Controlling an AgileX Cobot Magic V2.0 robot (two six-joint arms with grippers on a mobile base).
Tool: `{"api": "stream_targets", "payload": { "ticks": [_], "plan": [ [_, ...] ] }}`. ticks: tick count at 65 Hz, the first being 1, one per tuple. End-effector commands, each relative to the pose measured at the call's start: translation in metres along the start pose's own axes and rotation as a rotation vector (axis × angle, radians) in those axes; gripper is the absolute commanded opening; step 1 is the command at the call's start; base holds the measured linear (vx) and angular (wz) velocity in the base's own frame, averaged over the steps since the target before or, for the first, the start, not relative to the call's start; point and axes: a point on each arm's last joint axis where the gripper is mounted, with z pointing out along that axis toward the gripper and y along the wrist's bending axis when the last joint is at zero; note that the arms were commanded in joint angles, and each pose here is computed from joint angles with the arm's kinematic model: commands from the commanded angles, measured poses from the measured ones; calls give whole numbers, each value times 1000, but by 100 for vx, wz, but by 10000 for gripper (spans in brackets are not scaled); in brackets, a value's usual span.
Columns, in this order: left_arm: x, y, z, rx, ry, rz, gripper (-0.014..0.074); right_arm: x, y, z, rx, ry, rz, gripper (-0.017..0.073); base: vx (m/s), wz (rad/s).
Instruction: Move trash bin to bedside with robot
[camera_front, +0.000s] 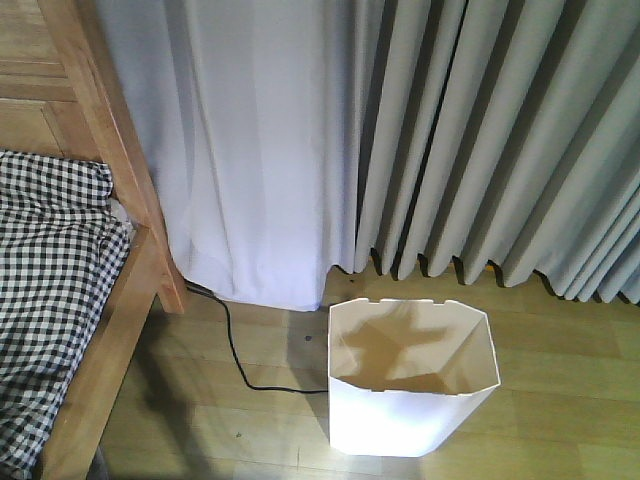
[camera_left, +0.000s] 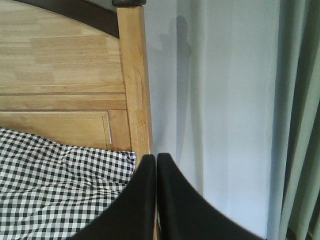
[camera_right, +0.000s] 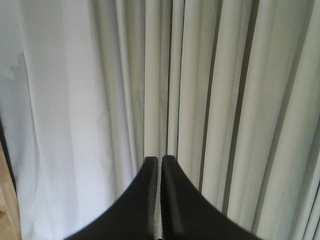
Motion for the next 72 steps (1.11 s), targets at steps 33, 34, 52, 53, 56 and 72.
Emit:
{"api": "stream_targets", "payload": {
  "ticks": [33, 34, 52, 53, 56, 72],
  "plan": [
    [-15, -1, -2, 9, -102, -7, -6, 66, -15, 15, 118, -208, -97, -9, 0, 0],
    [-15, -1, -2, 9, -102, -7, -6, 68, -15, 15, 119, -212, -100, -9, 0, 0],
    [-15, -1, -2, 9, -102, -7, -6, 86, -14, 9, 110, -208, -148, -9, 0, 0],
    [-15, -1, -2, 9, -102, -7, -6, 86, -14, 9, 110, -208, -147, -9, 0, 0],
    [-15, -1, -2, 9, -102, -7, -6, 86, -14, 9, 109, -208, -139, -9, 0, 0],
    [-15, -1, -2, 9, -102, -7, -6, 86, -14, 9, 103, -212, -78, -9, 0, 0]
  ]
}}
